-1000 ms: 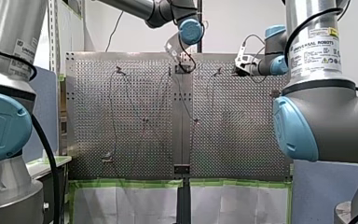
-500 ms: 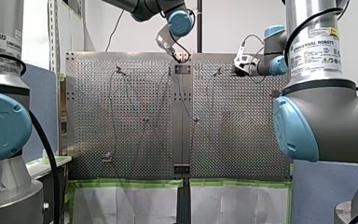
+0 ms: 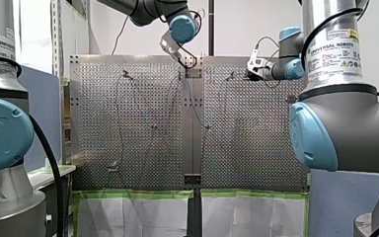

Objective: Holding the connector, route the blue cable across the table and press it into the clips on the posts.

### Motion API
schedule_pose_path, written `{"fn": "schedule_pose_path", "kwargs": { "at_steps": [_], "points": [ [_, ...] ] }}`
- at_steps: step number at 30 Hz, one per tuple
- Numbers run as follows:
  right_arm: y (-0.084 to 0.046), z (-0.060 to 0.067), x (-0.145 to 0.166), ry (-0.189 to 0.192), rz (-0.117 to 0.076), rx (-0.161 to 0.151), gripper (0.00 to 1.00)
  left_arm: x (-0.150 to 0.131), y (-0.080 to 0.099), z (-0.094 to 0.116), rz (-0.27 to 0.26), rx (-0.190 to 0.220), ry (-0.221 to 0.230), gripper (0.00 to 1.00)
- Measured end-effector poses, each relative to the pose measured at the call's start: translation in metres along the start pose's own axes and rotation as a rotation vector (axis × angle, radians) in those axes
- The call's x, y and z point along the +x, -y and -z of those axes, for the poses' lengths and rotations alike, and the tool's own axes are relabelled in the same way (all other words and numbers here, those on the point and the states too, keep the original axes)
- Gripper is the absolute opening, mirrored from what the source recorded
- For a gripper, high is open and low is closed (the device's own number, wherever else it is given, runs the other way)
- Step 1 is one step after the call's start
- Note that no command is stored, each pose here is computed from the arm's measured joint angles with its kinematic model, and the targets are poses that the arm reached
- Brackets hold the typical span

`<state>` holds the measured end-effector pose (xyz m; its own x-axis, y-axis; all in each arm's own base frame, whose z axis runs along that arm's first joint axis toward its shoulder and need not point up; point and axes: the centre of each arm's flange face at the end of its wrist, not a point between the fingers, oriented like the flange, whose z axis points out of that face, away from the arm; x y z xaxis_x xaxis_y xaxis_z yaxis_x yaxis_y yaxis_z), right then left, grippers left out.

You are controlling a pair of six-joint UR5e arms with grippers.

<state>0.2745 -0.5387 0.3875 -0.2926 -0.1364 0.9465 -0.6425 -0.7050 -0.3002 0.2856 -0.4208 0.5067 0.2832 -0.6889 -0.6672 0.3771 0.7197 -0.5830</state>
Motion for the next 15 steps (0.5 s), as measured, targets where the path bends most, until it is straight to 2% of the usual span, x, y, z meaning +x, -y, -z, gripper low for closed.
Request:
{"fn": "schedule_pose_path", "kwargs": {
  "at_steps": [11,15],
  "points": [
    [0.001,-0.001,-0.001,0.003,0.000,0.002,0.00,0.024,-0.016,0.023,0.012,0.083,-0.036,1.00],
    [0.001,-0.001,-0.001,0.003,0.000,0.002,0.00,0.031,-0.024,0.031,0.005,0.083,-0.036,1.00]
  ]
}}
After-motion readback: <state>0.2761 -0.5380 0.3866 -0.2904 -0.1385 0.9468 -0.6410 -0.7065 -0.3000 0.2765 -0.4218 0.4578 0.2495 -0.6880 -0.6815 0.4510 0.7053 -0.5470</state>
